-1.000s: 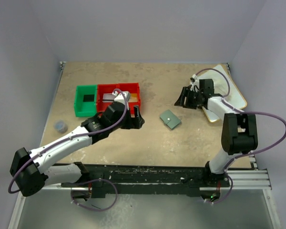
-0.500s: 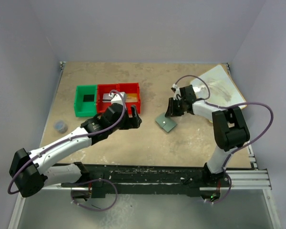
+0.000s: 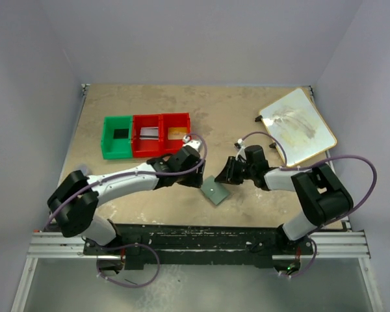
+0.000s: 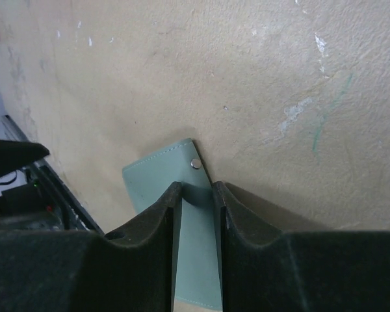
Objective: Take the credit cards out of the card holder
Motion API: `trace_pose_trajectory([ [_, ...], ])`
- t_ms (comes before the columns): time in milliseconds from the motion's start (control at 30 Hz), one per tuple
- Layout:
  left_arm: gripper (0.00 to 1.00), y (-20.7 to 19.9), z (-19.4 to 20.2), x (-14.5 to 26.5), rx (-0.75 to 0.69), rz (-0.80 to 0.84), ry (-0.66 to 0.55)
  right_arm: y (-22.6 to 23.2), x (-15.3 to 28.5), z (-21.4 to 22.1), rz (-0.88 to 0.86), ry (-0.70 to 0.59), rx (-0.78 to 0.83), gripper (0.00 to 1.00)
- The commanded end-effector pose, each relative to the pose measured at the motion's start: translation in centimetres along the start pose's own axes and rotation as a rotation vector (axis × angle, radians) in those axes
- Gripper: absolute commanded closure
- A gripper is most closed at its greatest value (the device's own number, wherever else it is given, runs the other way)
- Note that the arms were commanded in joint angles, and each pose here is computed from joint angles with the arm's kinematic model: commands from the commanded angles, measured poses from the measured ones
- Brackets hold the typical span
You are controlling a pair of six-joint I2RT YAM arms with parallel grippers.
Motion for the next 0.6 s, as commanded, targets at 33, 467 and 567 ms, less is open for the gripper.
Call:
trace_pose_trajectory([
  [33, 0.43, -4.1, -2.0, -0.4, -0.267, 0.126, -0.035, 0.4, -0.5, 0.1, -0.069, -0.020, -0.040, 0.71],
  [467, 0.59, -6.0, 1.4, -5.2, -0.372, 0.187, 0.110, -0.2, -0.9, 0.7, -0.064, -0.029, -0.086, 0.70],
  [567, 0.64, -5.5, 1.4, -5.8, -0.389, 0.122, 0.121, -0.4, -0.9, 0.7, -0.050, -0.028, -0.089, 0.70],
])
Point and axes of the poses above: each gripper's point midway between its finger pads, its own x axis back along the fingers, its own y axis along the line the jaws close on, z = x × y, the point moved 8 cm from there along x, back along the fingers, and after that the axes turned 3 degrees about -x, right-handed, at the moved point
